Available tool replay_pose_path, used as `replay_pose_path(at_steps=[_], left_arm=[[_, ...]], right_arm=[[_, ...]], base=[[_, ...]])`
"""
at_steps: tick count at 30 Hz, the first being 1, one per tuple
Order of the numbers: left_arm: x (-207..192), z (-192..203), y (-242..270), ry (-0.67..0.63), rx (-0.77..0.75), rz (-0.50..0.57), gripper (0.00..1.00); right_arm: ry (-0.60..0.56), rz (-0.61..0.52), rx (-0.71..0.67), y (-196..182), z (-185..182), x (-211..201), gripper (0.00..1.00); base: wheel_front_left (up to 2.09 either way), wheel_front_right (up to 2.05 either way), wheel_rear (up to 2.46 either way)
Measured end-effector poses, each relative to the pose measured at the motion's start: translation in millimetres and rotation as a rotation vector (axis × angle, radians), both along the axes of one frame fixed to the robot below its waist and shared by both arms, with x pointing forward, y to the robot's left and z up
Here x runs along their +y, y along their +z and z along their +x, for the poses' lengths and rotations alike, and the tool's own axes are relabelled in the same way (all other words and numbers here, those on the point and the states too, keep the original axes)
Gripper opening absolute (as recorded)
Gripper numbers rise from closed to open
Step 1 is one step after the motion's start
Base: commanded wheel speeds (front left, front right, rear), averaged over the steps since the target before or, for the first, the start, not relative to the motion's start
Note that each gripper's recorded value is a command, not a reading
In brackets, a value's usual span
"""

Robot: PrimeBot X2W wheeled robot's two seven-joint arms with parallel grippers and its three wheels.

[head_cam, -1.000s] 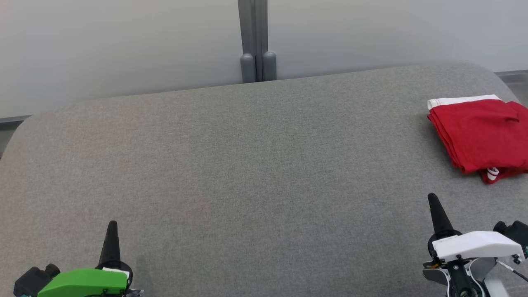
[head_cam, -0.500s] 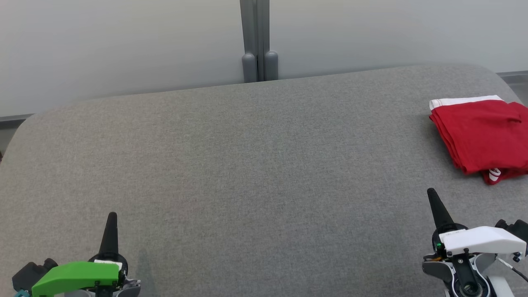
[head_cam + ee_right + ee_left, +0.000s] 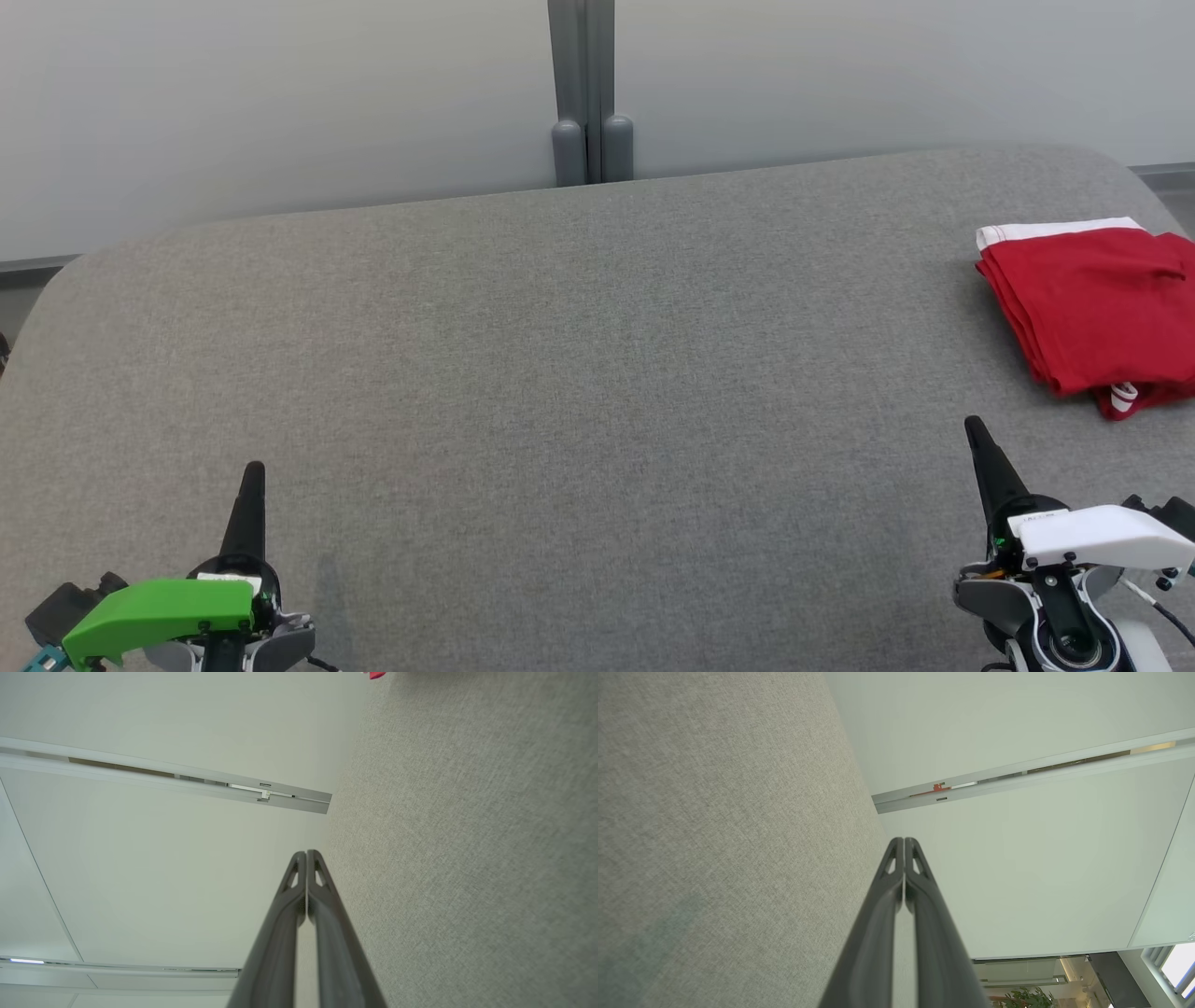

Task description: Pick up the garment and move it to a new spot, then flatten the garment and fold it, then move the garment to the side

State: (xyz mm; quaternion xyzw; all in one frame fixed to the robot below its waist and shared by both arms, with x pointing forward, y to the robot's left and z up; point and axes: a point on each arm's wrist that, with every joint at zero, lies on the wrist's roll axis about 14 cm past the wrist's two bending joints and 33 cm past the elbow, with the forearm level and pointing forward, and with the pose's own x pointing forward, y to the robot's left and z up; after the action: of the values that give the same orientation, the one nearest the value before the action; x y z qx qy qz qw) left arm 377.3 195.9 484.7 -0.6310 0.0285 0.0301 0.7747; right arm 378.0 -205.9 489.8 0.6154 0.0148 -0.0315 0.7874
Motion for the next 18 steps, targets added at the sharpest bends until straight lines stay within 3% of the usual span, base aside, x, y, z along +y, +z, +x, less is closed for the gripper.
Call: replay_pose_path(at_steps=[18], left_arm=[[1.2, 6.1, 10.7, -0.002, -0.040, -0.128, 0.00]], right_arm=[[0.012, 0.152, -0.032, 8.2, 5.9, 3.6, 0.00]], base=[[0.00, 0.00, 0.00]])
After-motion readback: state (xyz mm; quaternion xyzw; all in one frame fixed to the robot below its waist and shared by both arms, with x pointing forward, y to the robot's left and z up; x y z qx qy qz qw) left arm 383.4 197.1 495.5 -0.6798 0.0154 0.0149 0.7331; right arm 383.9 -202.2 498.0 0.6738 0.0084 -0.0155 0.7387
